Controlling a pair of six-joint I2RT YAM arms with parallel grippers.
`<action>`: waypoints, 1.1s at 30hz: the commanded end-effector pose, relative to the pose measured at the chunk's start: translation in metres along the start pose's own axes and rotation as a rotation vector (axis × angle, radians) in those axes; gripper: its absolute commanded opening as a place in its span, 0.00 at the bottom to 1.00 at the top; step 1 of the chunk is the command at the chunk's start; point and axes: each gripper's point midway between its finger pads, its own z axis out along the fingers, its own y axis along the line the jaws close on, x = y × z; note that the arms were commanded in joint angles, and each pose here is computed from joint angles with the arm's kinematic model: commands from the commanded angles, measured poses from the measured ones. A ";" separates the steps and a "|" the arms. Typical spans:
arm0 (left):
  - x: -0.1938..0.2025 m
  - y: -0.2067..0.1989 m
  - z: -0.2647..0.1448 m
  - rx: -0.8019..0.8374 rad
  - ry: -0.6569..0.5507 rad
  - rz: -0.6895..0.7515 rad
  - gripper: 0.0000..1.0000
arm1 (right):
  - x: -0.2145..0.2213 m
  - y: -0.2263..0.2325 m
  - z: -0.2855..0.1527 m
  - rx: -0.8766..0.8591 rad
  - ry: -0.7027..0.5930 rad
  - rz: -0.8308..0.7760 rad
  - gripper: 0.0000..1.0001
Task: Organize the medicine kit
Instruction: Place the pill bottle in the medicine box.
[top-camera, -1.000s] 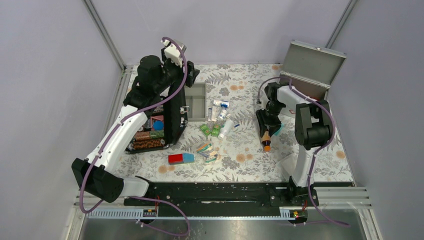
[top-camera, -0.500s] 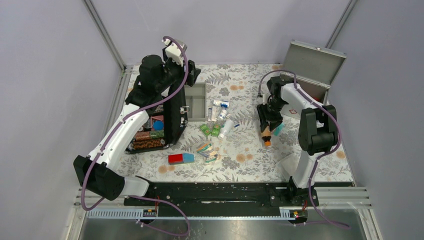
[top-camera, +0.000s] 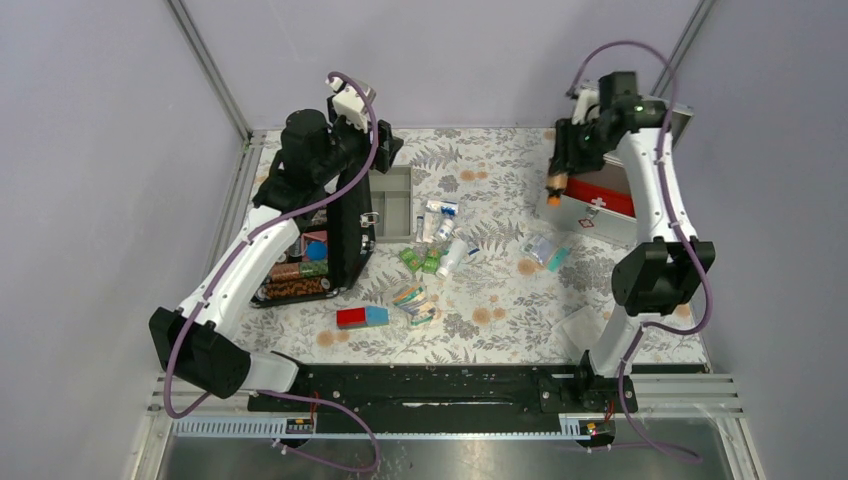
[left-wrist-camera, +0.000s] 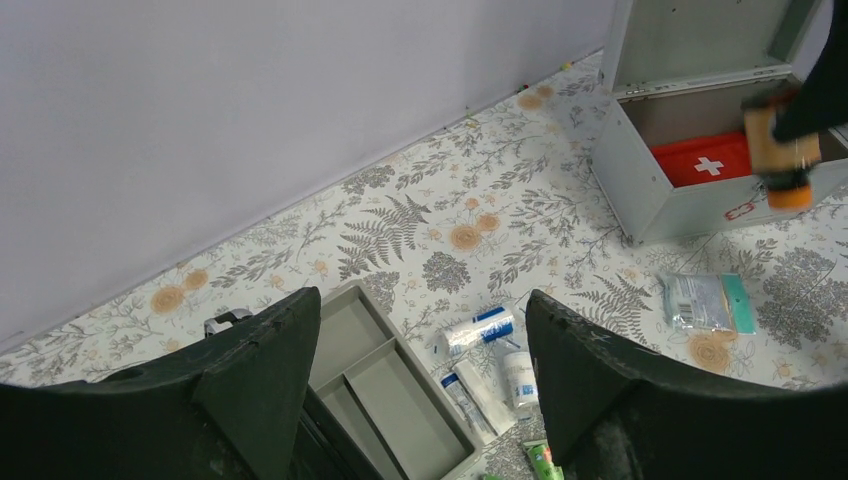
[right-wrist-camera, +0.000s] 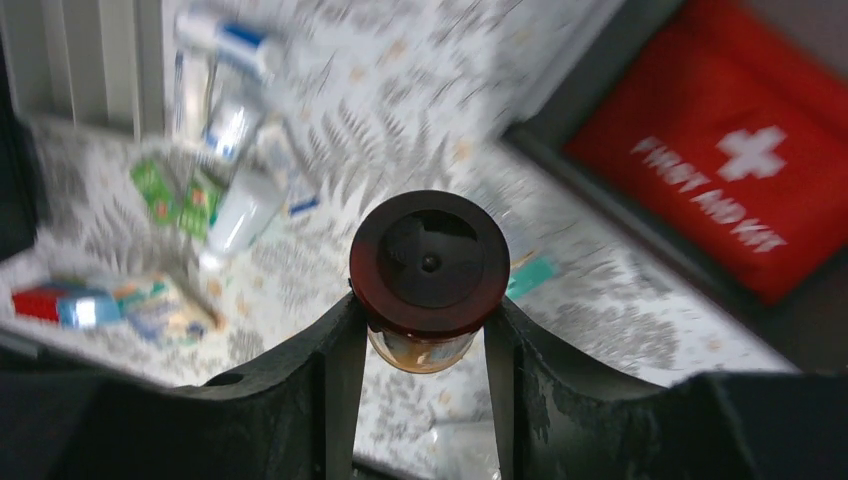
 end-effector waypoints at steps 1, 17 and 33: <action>-0.029 -0.003 0.001 0.017 -0.081 -0.002 0.75 | -0.050 -0.042 -0.011 0.075 -0.140 0.086 0.29; -0.027 0.005 -0.013 -0.026 -0.056 0.085 0.75 | -0.093 -0.102 0.050 0.166 -0.159 0.175 0.29; -0.025 0.006 -0.022 -0.021 -0.005 0.141 0.75 | -0.024 -0.109 0.117 0.127 0.092 0.311 0.31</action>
